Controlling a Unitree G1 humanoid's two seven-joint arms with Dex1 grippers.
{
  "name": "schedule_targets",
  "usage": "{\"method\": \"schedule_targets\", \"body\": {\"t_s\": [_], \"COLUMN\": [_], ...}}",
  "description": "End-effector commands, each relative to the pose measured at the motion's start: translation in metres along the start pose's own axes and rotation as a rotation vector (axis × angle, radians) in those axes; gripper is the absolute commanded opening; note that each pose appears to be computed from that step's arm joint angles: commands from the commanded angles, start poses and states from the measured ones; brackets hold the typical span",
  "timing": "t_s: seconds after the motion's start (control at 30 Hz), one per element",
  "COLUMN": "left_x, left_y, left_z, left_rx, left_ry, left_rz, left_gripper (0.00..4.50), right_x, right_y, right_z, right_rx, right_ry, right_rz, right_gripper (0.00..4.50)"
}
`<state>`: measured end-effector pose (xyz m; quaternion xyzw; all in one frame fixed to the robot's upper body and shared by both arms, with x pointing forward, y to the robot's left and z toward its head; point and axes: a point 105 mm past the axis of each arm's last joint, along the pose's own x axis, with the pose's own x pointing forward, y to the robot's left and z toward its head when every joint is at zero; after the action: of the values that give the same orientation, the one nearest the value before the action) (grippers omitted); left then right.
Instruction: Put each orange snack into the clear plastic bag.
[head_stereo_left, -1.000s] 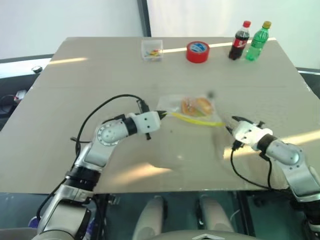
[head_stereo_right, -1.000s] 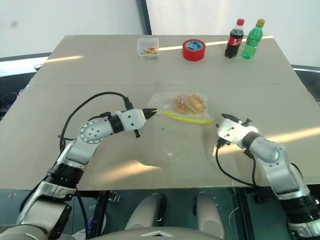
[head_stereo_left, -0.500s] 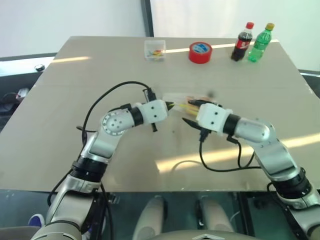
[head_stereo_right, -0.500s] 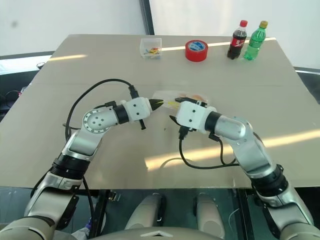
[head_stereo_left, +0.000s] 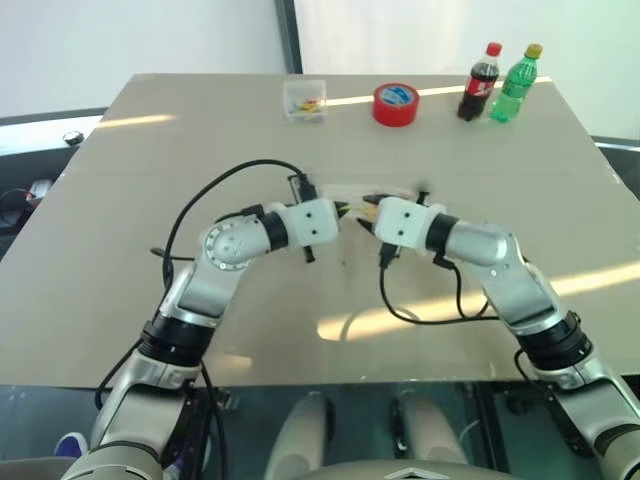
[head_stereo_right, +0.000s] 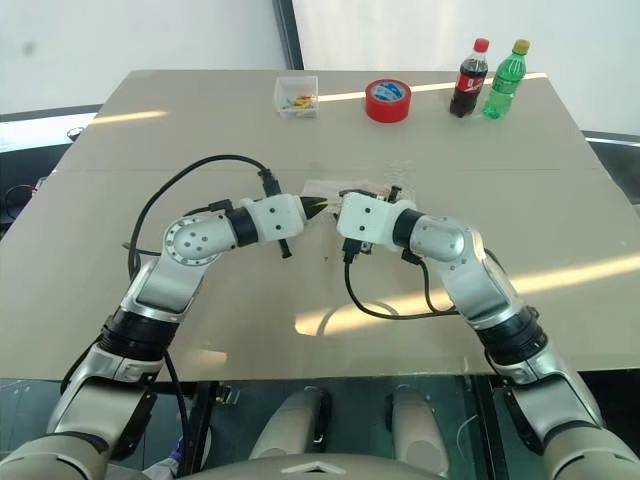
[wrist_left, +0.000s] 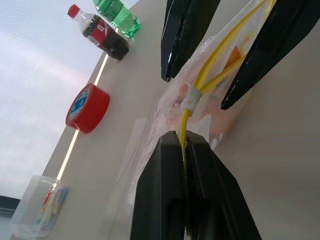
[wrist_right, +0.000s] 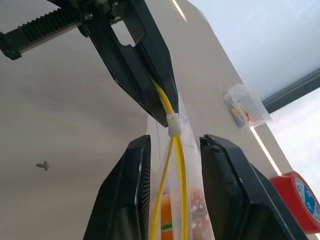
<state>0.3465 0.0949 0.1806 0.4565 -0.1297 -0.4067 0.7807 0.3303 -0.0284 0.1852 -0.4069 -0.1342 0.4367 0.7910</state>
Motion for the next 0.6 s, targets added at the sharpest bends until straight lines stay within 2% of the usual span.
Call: {"method": "schedule_targets", "body": {"t_s": [0.03,0.27,0.3,0.33,0.6], "left_x": [-0.0022,-0.0016,-0.0015,-0.0015,-0.0012], "left_y": [0.0051,0.0037,0.0037,0.0039,0.0046], "left_z": [0.0105,0.0118,0.0121,0.0124,0.0140], "left_rx": [0.064,0.080,0.082,0.083,0.089], "left_ry": [-0.023,-0.026,-0.027,-0.028,-0.034], "left_rz": [0.017,0.013,0.013,0.014,0.016], "left_gripper": [0.00,0.00,0.00,0.00,0.00], "right_x": [0.0016,0.0051,0.0053,0.0056,0.0066], "right_y": [-0.0070,-0.0087,-0.0090,-0.0092,-0.0097], "right_z": [0.0154,0.0158,0.0161,0.0161,0.0149], "right_rx": [-0.050,-0.054,-0.054,-0.057,-0.075], "right_ry": [-0.050,-0.053,-0.054,-0.055,-0.054], "right_rz": [-0.014,-0.018,-0.019,-0.020,-0.017], "right_gripper": [1.82,1.82,1.28,0.98,0.98]}}
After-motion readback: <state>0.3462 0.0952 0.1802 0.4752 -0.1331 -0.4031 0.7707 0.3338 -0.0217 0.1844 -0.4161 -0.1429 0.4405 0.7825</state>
